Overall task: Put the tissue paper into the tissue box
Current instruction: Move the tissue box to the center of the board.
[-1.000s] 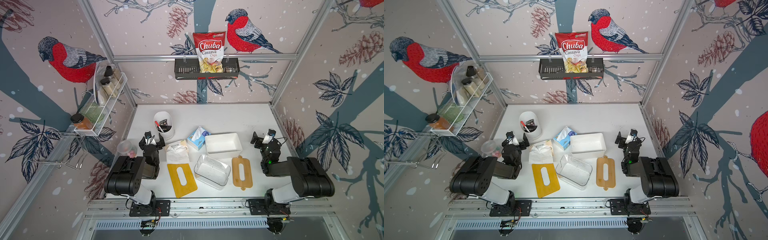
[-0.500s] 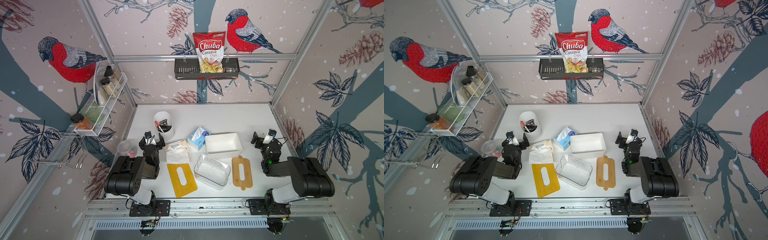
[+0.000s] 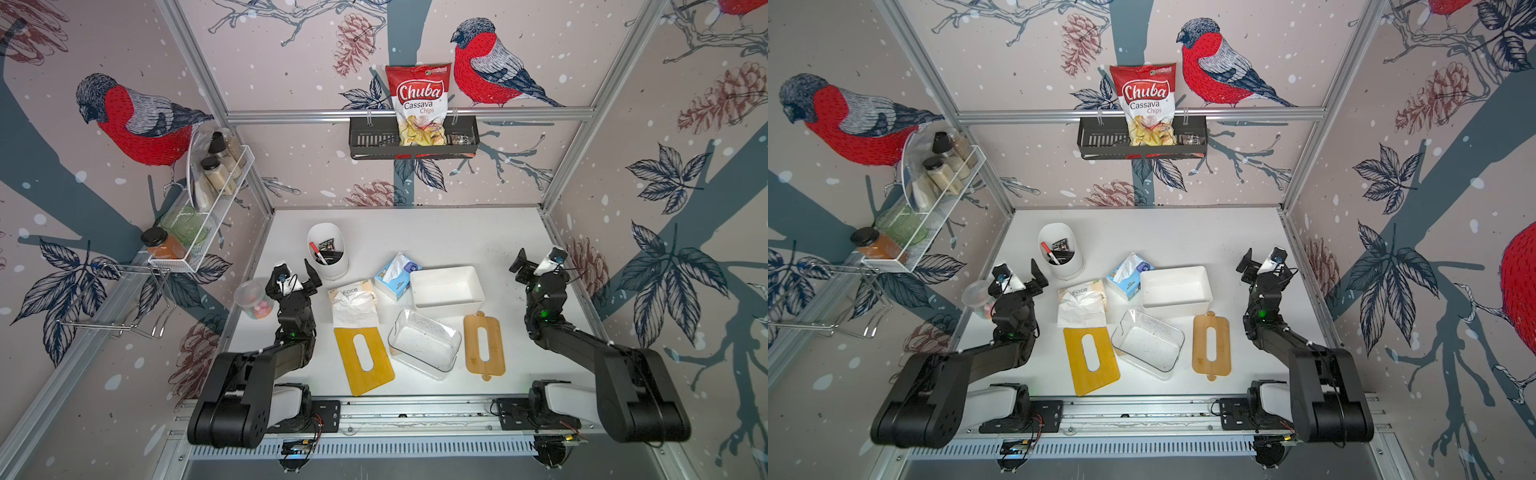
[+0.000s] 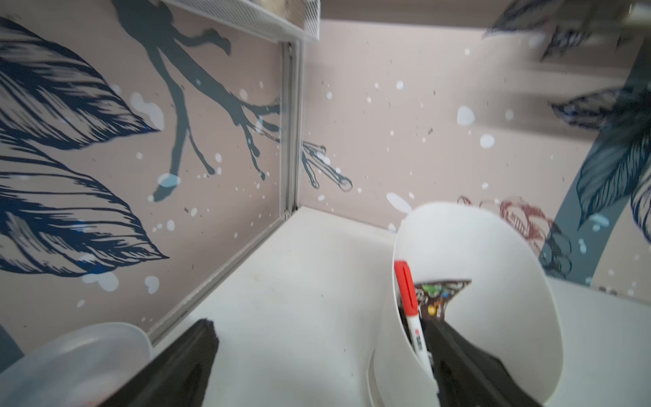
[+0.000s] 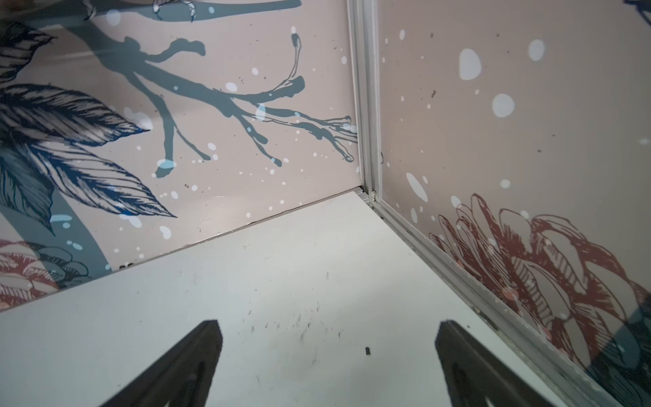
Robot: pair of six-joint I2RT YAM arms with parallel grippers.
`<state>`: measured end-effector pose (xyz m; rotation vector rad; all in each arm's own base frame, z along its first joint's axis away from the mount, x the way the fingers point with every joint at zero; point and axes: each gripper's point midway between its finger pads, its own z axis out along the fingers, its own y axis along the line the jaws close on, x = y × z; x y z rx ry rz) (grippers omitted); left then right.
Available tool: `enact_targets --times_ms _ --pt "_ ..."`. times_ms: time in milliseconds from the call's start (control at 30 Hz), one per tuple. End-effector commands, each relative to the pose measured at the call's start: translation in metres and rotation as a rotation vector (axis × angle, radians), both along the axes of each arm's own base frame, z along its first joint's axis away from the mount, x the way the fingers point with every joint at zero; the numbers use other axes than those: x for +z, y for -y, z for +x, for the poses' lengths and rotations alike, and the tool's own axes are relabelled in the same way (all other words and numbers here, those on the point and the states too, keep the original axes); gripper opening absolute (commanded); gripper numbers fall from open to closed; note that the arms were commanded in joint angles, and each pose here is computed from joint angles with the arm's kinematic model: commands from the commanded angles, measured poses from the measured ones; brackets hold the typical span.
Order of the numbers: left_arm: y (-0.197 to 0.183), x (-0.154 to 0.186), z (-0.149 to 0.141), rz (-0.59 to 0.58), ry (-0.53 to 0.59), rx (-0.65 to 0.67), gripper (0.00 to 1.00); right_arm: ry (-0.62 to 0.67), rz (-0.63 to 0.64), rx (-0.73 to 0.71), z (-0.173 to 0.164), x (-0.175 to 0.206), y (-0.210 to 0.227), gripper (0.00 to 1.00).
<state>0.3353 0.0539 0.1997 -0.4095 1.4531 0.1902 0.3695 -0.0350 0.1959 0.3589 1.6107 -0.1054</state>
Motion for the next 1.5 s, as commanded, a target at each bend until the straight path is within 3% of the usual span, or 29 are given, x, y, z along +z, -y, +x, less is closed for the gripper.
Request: enact_targets --times_ms 0,133,267,400,533,667,800,967,1100,1467 --pt "0.001 -0.002 -0.004 -0.117 -0.015 -0.023 0.96 -0.078 0.113 -0.044 -0.006 0.000 0.003 1.00" --pt "0.042 0.012 0.010 -0.232 -0.028 -0.255 0.97 -0.207 0.054 0.092 -0.001 0.022 -0.050 1.00" --pt "0.101 0.021 0.016 -0.333 -0.059 -0.477 0.97 -0.386 -0.040 0.276 -0.007 0.016 -0.124 1.00" --pt "0.156 0.013 0.020 -0.309 -0.252 -0.601 0.97 -0.543 -0.103 0.423 -0.025 -0.004 -0.174 1.00" --pt "0.194 0.004 0.013 -0.298 -0.389 -0.697 0.97 -0.611 -0.066 0.587 -0.045 -0.010 -0.206 1.00" --pt "0.228 -0.012 0.002 -0.268 -0.535 -0.788 0.96 -0.711 -0.049 0.585 -0.057 -0.026 -0.200 1.00" --pt "0.252 -0.032 -0.009 -0.228 -0.667 -0.849 0.97 -0.814 0.009 0.489 -0.052 -0.044 -0.160 0.99" --pt "0.264 -0.036 -0.016 -0.193 -0.719 -0.889 0.96 -0.856 0.060 0.535 -0.045 -0.066 -0.165 0.96" --pt "0.268 -0.034 -0.015 -0.175 -0.713 -0.904 0.96 -0.898 0.016 0.501 -0.033 -0.084 -0.162 0.89" --pt "0.284 -0.039 -0.016 -0.146 -0.713 -0.929 0.96 -0.900 0.015 0.452 0.002 -0.108 -0.165 0.46"
